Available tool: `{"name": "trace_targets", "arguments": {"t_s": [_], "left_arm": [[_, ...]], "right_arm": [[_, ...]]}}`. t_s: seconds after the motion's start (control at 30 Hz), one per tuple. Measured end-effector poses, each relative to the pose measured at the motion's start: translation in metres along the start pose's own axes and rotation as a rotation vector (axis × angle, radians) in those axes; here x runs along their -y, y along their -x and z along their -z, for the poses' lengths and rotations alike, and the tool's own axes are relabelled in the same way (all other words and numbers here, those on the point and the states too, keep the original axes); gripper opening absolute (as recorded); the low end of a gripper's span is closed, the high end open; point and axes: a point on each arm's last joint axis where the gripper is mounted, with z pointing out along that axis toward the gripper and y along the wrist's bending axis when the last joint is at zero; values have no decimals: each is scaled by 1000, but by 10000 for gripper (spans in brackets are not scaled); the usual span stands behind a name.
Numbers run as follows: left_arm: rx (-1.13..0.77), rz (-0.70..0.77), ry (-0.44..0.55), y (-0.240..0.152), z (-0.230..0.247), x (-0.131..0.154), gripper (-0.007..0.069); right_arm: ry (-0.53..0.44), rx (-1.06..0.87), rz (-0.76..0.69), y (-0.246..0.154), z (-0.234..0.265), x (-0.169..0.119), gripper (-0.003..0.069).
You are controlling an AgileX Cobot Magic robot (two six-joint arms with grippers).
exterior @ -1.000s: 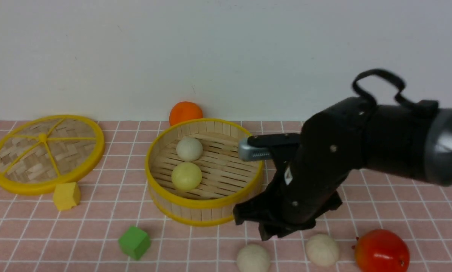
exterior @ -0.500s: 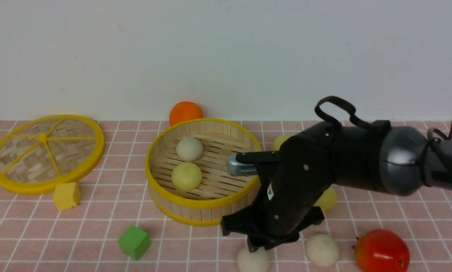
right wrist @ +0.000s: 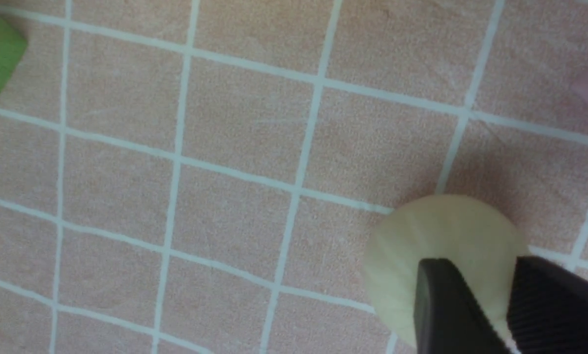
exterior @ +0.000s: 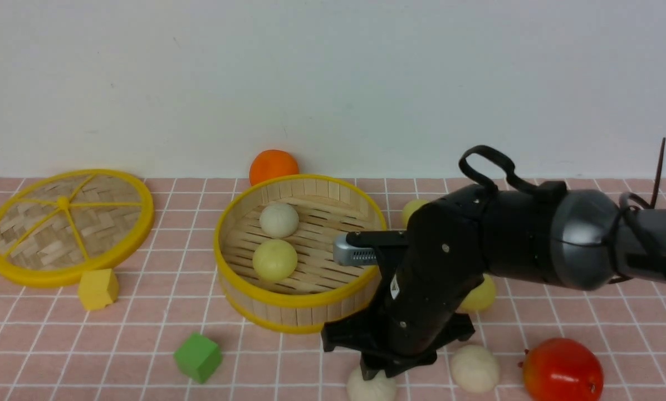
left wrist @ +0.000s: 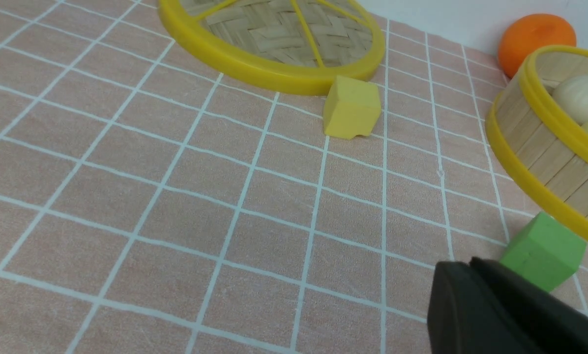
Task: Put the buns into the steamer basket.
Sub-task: Use the right arm to grab a steamed stuffed bun
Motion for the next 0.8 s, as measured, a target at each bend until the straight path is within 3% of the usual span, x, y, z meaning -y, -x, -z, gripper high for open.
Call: {"name": "trace_targets", "arguments": {"t_s": [0.8], "left_arm": [[-1, 1, 0, 0, 0, 0, 88]], "right_arm": [[2, -5, 21, 0, 0, 0, 285]]}}
